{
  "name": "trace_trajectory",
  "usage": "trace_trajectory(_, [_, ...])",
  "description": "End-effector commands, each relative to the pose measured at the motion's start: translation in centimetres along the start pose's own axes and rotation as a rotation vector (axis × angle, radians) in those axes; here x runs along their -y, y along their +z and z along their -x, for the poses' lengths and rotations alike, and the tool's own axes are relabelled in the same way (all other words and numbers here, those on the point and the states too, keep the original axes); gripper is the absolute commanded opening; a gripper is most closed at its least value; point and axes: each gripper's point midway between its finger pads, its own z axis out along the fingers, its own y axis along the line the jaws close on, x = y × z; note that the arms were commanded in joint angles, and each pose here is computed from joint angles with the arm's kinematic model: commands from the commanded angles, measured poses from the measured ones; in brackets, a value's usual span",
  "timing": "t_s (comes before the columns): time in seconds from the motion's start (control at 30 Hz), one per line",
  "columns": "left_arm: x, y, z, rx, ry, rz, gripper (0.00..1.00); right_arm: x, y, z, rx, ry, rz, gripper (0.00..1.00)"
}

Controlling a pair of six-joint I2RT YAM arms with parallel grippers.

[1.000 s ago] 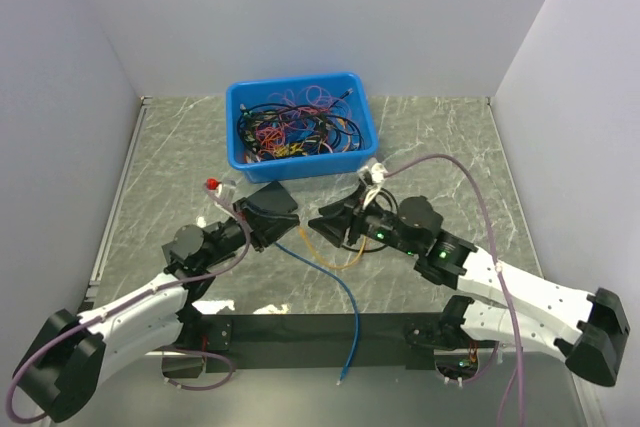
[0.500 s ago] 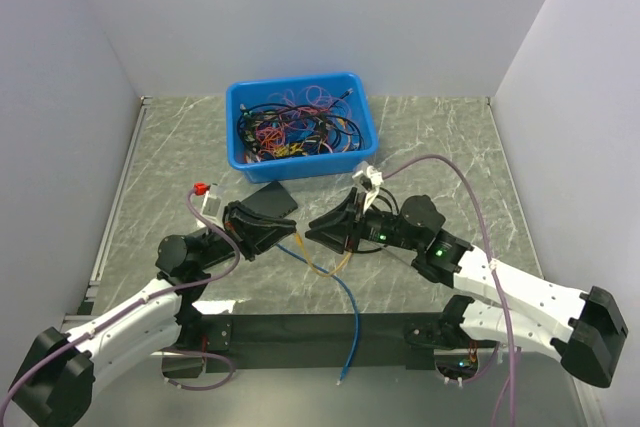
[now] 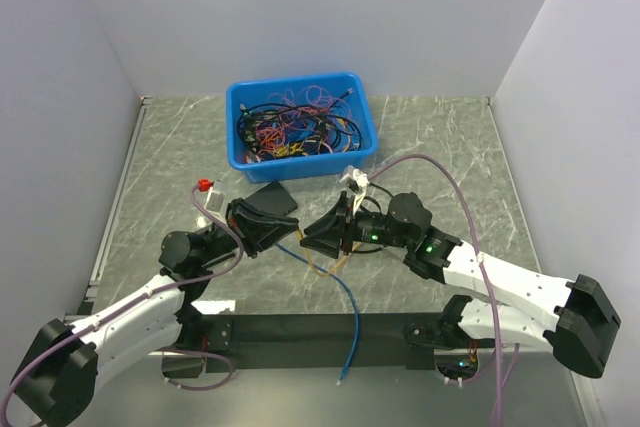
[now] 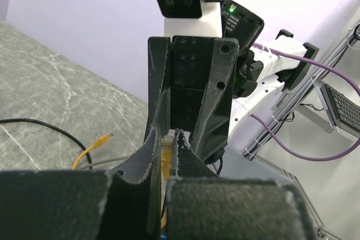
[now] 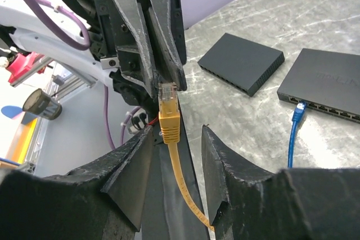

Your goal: Insert the plug into the switch port

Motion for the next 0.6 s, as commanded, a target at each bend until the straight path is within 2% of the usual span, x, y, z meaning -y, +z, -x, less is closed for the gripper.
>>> trace_trajectory(0.0, [2.01, 0.69, 1.95, 0.046, 0.047, -0.078, 0.00, -0.86, 0.33, 1.57, 0.044, -0.032, 0.044, 0.47])
trace_trajectory(0.57, [1.32, 0.21, 1.49, 0.069, 0.021, -0.055, 0.01, -1.37, 0.74, 1.24, 0.036, -0.018, 0.094, 0.33])
